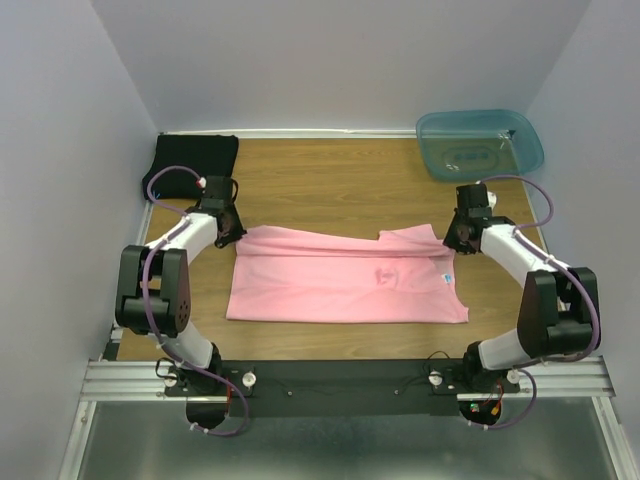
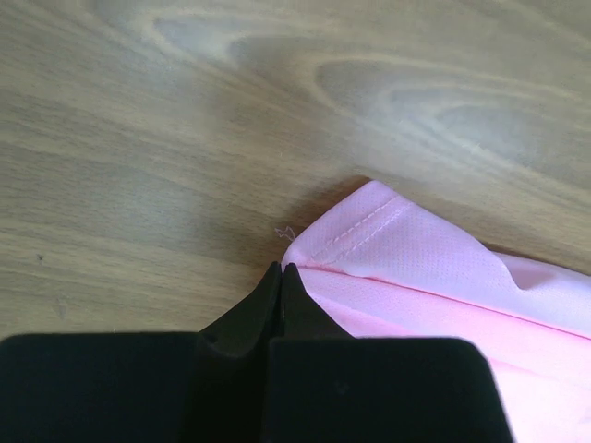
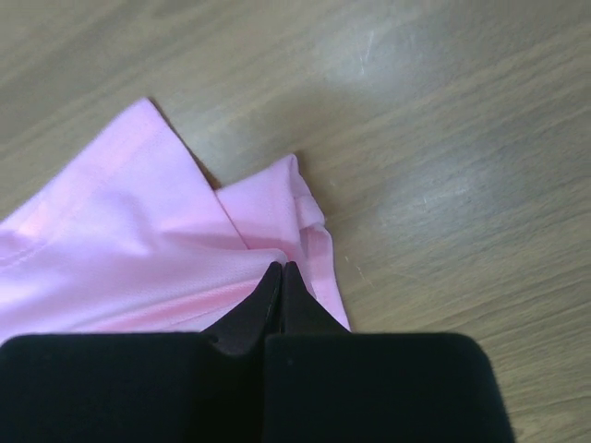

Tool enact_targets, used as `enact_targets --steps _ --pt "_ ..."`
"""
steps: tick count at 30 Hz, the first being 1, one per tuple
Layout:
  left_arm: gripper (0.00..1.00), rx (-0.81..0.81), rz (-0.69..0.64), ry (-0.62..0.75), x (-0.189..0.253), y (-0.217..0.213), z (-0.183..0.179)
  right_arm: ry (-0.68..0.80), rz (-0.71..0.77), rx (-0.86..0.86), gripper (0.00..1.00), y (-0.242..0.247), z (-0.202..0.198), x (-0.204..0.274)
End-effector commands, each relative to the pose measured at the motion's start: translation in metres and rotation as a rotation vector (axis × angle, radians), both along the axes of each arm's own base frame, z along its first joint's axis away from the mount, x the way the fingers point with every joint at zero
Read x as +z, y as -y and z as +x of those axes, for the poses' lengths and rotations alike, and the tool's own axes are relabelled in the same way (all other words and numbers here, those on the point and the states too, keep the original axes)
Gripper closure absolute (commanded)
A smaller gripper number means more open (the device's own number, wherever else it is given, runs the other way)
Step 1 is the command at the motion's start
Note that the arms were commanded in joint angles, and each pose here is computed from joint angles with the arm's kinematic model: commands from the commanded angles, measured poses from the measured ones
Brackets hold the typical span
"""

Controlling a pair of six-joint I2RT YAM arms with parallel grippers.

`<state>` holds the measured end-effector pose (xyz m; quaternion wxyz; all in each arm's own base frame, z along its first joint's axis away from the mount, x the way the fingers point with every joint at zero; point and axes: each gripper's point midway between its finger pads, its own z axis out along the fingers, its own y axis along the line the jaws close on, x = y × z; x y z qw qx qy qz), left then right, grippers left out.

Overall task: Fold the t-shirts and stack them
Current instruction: Fold the tshirt

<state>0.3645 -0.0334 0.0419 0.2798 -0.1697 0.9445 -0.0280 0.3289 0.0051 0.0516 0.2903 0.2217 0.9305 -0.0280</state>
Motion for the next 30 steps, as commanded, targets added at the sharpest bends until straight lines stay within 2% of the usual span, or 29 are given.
enact_targets --steps 1,5,15,17,18,21,22,24,25,30 --pt "1.0 0.064 0.073 0.175 0.06 -0.017 0.037 0.139 -0.088 -0.053 0.99 0.023 0.032 0.051" --pt "1.0 0.052 0.065 0.267 0.077 -0.013 0.066 0.151 -0.127 -0.039 0.99 0.027 0.054 0.055" --pt "0.99 0.039 0.062 0.272 0.049 -0.007 0.121 0.153 -0.177 -0.037 0.99 0.032 0.106 0.031" --pt "0.92 0.046 0.073 0.29 0.05 -0.009 0.129 0.14 -0.197 -0.05 0.99 0.037 0.11 0.025" --pt "0.83 0.05 0.077 0.301 0.051 -0.01 0.131 0.134 -0.202 -0.049 0.99 0.037 0.116 0.021" --pt "0.66 0.062 0.091 0.312 0.051 -0.014 0.136 0.122 -0.199 -0.041 0.82 0.037 0.122 0.014" --pt "0.55 0.063 0.089 0.313 0.051 -0.013 0.136 0.128 -0.186 -0.028 0.71 0.034 0.125 0.016" --pt "0.43 0.05 0.084 0.31 0.051 -0.012 0.134 0.134 -0.176 -0.02 0.62 0.031 0.126 0.018" --pt "0.37 0.043 0.08 0.308 0.051 -0.01 0.13 0.134 -0.174 -0.019 0.53 0.031 0.125 0.018" --pt "0.36 -0.036 0.062 0.296 0.049 0.004 0.117 0.141 -0.17 0.013 0.35 0.028 0.118 0.025"
